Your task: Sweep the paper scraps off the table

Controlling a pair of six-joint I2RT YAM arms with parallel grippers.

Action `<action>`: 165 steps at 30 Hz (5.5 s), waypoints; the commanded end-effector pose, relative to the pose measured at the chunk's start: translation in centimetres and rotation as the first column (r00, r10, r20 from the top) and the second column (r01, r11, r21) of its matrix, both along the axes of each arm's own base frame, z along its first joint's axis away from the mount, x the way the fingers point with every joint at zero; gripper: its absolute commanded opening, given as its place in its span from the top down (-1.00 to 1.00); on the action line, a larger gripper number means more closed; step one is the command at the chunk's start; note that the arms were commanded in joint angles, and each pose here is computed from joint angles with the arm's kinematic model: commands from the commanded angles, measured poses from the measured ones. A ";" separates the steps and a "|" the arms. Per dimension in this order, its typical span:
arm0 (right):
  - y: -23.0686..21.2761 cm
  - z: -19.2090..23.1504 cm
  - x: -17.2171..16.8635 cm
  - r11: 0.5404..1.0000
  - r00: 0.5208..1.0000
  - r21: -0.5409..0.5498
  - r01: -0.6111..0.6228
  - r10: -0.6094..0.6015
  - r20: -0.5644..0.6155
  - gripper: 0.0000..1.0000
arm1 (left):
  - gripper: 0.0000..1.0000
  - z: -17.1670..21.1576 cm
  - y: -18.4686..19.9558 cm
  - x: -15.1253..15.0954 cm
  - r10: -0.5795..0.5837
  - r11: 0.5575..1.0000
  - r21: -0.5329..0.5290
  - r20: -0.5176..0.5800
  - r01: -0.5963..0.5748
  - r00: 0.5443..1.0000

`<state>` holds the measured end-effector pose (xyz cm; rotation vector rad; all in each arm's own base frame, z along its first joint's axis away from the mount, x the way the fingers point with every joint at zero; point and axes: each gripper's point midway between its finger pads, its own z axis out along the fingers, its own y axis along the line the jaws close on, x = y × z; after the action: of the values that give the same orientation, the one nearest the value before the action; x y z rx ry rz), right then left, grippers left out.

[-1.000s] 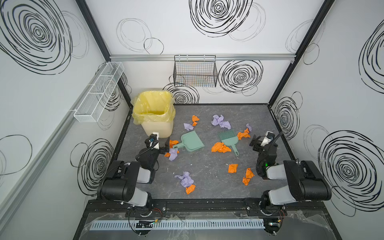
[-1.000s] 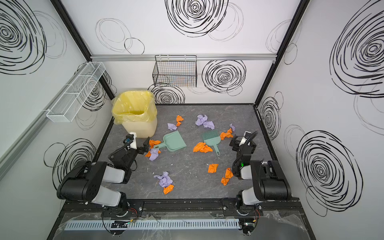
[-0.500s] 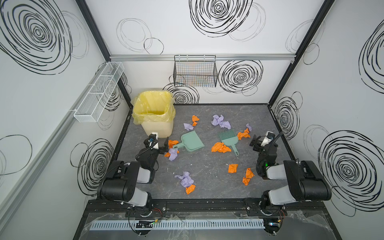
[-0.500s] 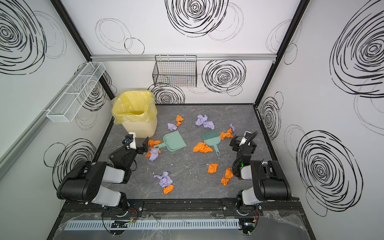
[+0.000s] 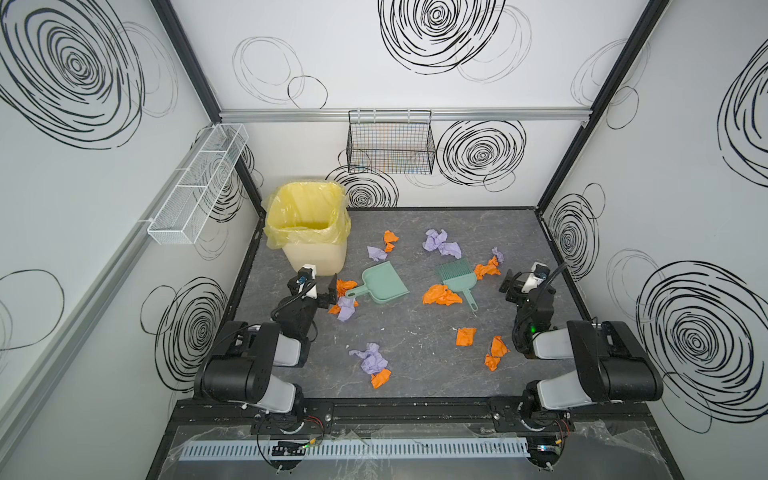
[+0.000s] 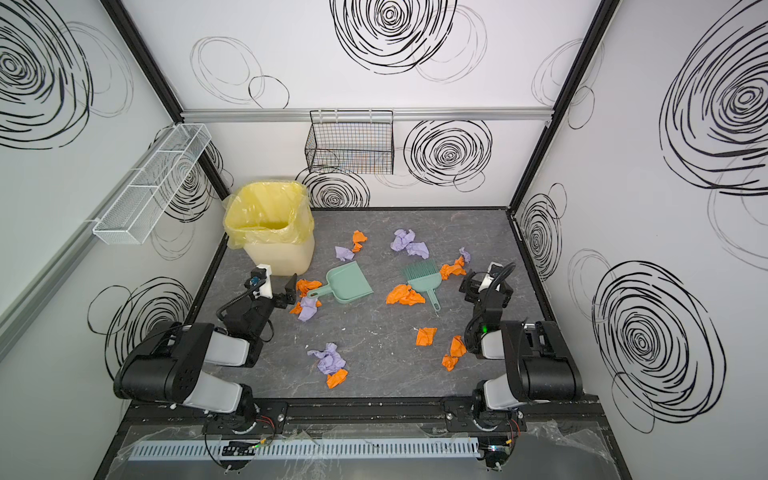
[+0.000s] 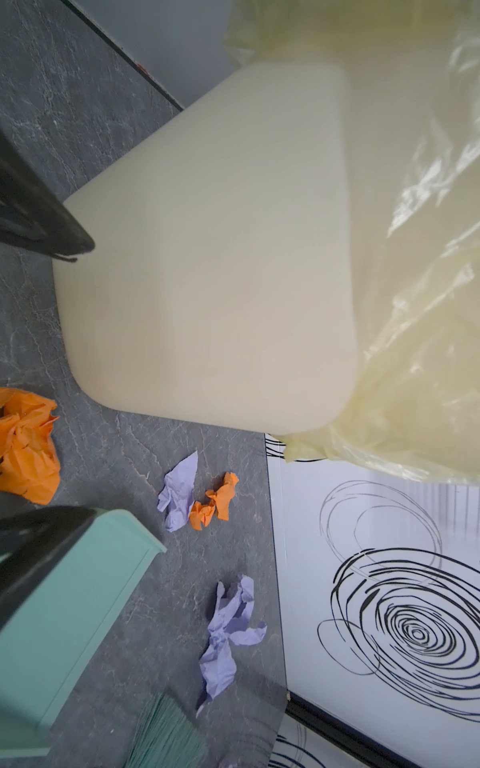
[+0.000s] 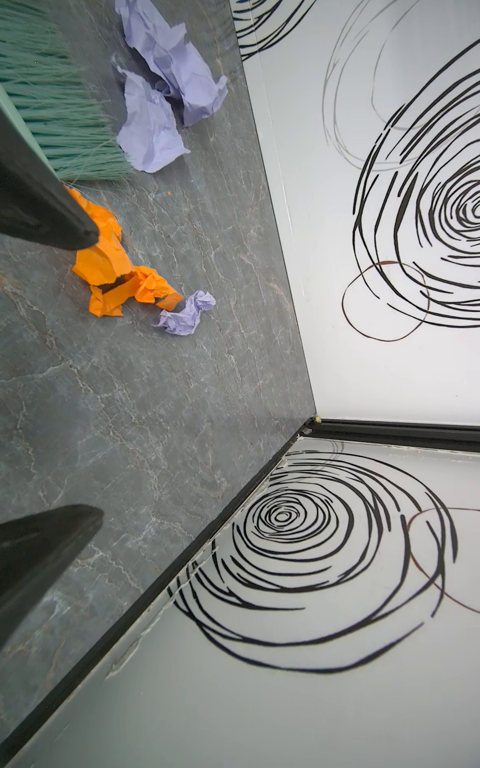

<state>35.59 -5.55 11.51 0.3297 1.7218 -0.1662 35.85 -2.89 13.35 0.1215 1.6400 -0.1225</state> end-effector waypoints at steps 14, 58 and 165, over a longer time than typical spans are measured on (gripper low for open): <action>0.1 4.4 0.4 0.997 0.998 0.053 0.064 -0.064 -0.007 -1.00 | -0.91 1.9 0.2 0.3 0.000 1.000 0.001 0.068 0.000 0.998; 14.1 -8.8 -3.6 0.915 0.466 0.258 -0.310 0.383 -0.798 -0.41 | -0.92 1.9 0.1 0.3 -0.006 1.000 -0.002 0.070 0.006 0.998; 30.5 12.8 -6.7 0.726 0.691 0.250 -0.641 0.688 -0.224 0.58 | -0.09 13.5 -29.5 -2.1 -0.920 0.389 -0.550 -0.281 0.739 0.274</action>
<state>28.18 24.16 21.72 -0.2968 2.1324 0.4525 33.38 -32.10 25.73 0.7775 1.9730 -1.4591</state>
